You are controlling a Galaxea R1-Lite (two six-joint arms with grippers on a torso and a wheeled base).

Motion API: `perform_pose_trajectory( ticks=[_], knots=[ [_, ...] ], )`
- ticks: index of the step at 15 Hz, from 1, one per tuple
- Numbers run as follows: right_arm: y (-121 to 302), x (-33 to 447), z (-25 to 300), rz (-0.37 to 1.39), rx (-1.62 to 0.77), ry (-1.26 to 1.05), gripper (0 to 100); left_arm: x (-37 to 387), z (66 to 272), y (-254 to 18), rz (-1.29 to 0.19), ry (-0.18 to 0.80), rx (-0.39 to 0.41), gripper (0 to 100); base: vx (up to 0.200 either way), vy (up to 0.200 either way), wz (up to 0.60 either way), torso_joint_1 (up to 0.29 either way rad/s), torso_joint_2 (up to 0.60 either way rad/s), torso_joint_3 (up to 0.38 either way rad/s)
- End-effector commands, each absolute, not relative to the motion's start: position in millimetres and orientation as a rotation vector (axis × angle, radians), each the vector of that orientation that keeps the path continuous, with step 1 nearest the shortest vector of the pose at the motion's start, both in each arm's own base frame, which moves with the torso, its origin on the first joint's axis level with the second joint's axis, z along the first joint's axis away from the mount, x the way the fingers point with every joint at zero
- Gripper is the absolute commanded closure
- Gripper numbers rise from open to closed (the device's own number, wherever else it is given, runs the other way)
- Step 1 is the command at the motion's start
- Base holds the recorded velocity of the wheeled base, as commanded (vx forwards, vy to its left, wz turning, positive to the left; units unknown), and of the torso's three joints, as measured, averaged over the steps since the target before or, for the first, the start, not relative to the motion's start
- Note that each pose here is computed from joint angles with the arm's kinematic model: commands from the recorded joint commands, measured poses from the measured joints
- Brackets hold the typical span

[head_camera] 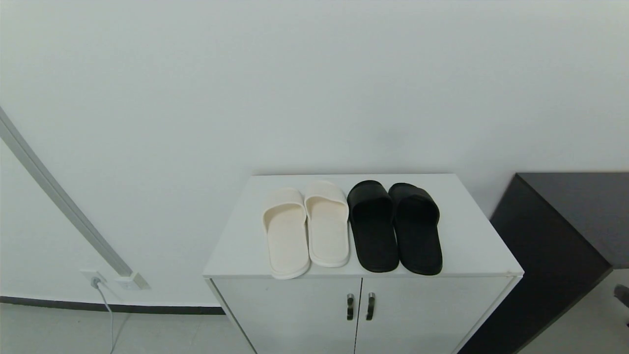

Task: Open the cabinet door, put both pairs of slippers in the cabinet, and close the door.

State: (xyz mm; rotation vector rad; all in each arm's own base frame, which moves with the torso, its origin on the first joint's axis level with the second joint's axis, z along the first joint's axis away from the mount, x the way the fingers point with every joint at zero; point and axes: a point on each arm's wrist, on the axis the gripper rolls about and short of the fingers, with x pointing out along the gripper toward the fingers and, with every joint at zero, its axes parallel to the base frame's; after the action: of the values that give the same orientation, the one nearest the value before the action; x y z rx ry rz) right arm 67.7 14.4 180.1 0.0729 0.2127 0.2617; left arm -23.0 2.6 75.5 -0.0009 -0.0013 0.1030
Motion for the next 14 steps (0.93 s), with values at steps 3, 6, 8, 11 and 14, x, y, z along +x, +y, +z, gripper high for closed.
perform_pose_trajectory(
  ticks=[3,6,8,11,14],
  knots=[
    [88.8,123.9,208.9,0.411,0.086,0.336,0,-22.9,75.5,2.3,0.092,0.0,0.0,100,0.0,0.0,0.0,0.0,0.0,0.0],
    [143.2,155.0,218.9,0.399,0.127,0.377,0,-22.9,75.5,2.3,0.089,0.0,0.0,100,0.0,0.0,0.0,0.0,0.0,0.0],
    [168.8,178.6,214.6,0.326,0.129,0.37,0,-22.9,75.5,2.3,0.089,0.0,0.0,100,0.0,0.0,0.0,0.0,0.0,0.0],
    [201.2,206.2,193.1,0.223,0.11,0.327,0,-22.9,75.5,2.3,0.089,0.0,0.0,100,0.0,0.0,0.0,0.0,0.0,0.0],
    [222.2,228.4,172.3,0.139,0.092,0.287,0,-22.9,75.5,2.3,0.089,0.0,0.0,100,0.0,0.0,0.0,0.0,0.0,0.0]
  ],
)
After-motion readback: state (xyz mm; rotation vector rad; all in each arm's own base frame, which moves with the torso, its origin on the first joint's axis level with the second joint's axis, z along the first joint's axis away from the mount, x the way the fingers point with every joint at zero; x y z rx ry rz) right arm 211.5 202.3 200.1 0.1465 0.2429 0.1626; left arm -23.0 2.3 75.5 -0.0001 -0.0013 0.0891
